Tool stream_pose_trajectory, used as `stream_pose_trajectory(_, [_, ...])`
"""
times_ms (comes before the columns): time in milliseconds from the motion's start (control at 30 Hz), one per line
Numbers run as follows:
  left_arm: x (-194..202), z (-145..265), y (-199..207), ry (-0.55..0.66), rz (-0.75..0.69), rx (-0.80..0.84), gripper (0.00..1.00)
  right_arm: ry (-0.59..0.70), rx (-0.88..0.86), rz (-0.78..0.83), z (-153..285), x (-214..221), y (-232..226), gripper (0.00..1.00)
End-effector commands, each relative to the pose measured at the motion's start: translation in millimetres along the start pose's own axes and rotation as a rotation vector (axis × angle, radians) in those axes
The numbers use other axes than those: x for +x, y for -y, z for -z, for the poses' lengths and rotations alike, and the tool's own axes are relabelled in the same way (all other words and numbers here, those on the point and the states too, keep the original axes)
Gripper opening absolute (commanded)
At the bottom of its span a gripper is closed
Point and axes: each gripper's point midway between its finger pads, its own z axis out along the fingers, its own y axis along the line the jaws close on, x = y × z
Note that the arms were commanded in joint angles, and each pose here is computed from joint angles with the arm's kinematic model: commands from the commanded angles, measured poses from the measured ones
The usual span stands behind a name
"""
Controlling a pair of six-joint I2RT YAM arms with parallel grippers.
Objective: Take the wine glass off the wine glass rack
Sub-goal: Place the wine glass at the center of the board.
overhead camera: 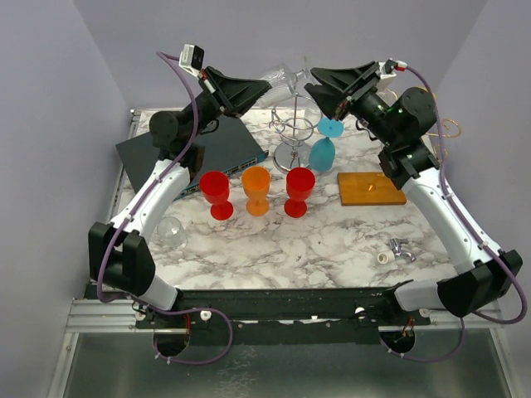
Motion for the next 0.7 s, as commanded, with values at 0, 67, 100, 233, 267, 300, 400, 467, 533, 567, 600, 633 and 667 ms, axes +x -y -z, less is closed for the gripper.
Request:
stream_pose_trajectory(0, [14.8, 1.1, 24.0, -0.036, -0.103, -0.077, 0.00, 0.033, 0.147, 0.287, 18.9, 1.1, -0.2, 0.65])
stream_pose_trajectory(67, [16.8, 4.6, 18.8, -0.044, -0.136, -0.183, 0.00, 0.081, 0.191, 0.382, 28.6, -7.5, -8.9, 0.76])
stream_pose_trajectory(100, [17.6, 9.7, 11.1, -0.043, -0.147, -0.267, 0.00, 0.103, 0.210, 0.423, 34.5, -10.8, -13.1, 0.79])
stream_pose_trajectory(233, [25.3, 43.4, -24.6, -0.065, -0.149, -0.602, 0.00, 0.202, 0.280, 0.599, 59.7, -27.0, -30.5, 0.89])
stream_pose_trajectory(267, [30.3, 54.5, -31.9, -0.082, -0.146, -0.664, 0.00, 0.222, 0.296, 0.643, 65.1, -31.1, -33.8, 0.92])
stream_pose_trajectory(300, [33.7, 63.4, -35.1, -0.089, -0.150, -0.709, 0.00, 0.240, 0.309, 0.677, 70.9, -34.2, -37.6, 0.99])
stream_pose_trajectory(400, [50.8, 91.7, -44.0, -0.143, -0.147, -0.825, 0.00, 0.261, 0.352, 0.777, 82.4, -40.6, -41.3, 1.00])
stream_pose_trajectory(467, [61.8, 108.6, -48.5, -0.176, -0.154, -0.897, 0.00, 0.281, 0.384, 0.828, 88.6, -46.5, -42.1, 1.00])
stream_pose_trajectory(533, [72.1, 123.4, -51.6, -0.207, -0.159, -0.957, 0.00, 0.278, 0.410, 0.882, 92.4, -49.9, -42.3, 1.00])
stream_pose_trajectory(567, [78.5, 130.8, -53.3, -0.227, -0.155, -0.986, 0.00, 0.276, 0.426, 0.903, 93.7, -51.3, -41.4, 1.00])
stream_pose_trajectory(600, [83.7, 136.7, -54.3, -0.240, -0.160, -1.014, 0.00, 0.270, 0.440, 0.918, 94.2, -52.3, -40.3, 1.00])
stream_pose_trajectory(633, [89.5, 143.6, -55.8, -0.259, -0.165, -1.048, 0.00, 0.263, 0.453, 0.936, 93.8, -53.7, -38.1, 1.00])
stream_pose_trajectory(667, [94.2, 148.7, -58.1, -0.273, -0.176, -1.085, 0.00, 0.253, 0.462, 0.948, 93.4, -53.9, -36.4, 1.00])
